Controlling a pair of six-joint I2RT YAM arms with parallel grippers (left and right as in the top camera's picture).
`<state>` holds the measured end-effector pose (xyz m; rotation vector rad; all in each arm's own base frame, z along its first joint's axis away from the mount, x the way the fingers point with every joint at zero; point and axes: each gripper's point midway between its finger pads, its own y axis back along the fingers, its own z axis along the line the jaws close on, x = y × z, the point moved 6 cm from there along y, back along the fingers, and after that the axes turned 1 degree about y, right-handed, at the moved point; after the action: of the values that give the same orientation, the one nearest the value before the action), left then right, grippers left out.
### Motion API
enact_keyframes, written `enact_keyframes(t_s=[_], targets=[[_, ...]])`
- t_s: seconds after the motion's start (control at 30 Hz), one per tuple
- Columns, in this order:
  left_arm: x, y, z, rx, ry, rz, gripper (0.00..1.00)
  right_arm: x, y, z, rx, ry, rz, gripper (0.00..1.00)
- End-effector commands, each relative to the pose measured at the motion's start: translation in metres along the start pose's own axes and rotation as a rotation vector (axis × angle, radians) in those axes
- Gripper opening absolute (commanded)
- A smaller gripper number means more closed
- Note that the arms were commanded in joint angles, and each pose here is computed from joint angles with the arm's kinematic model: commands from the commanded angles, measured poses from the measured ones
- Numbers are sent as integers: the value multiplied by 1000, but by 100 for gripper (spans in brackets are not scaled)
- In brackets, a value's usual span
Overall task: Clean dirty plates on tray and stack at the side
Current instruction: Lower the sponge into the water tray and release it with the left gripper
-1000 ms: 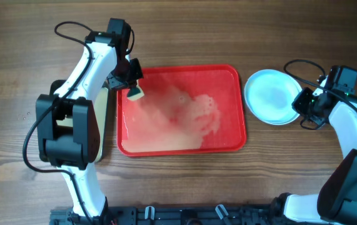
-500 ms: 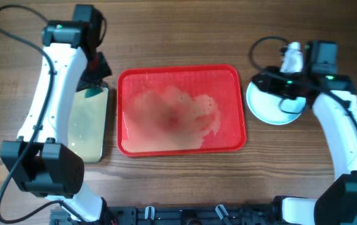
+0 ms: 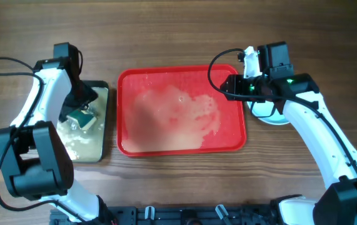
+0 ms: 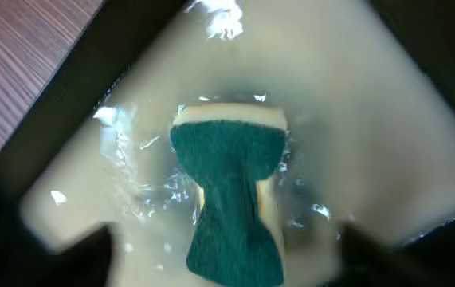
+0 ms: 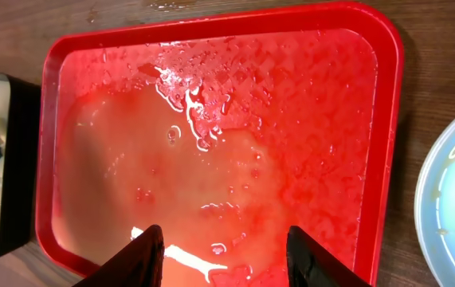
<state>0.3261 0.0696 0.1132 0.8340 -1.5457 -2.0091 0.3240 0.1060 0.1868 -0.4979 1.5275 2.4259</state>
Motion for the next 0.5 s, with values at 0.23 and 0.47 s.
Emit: enact_keyframes(t_s=[0.23, 0.47], targets=[[-2, 161, -43, 527, -47, -134, 100, -33, 61, 26, 9, 68, -141, 50], [29, 184, -61, 583, -153, -154, 100, -28, 172, 44, 148, 109, -408, 100]])
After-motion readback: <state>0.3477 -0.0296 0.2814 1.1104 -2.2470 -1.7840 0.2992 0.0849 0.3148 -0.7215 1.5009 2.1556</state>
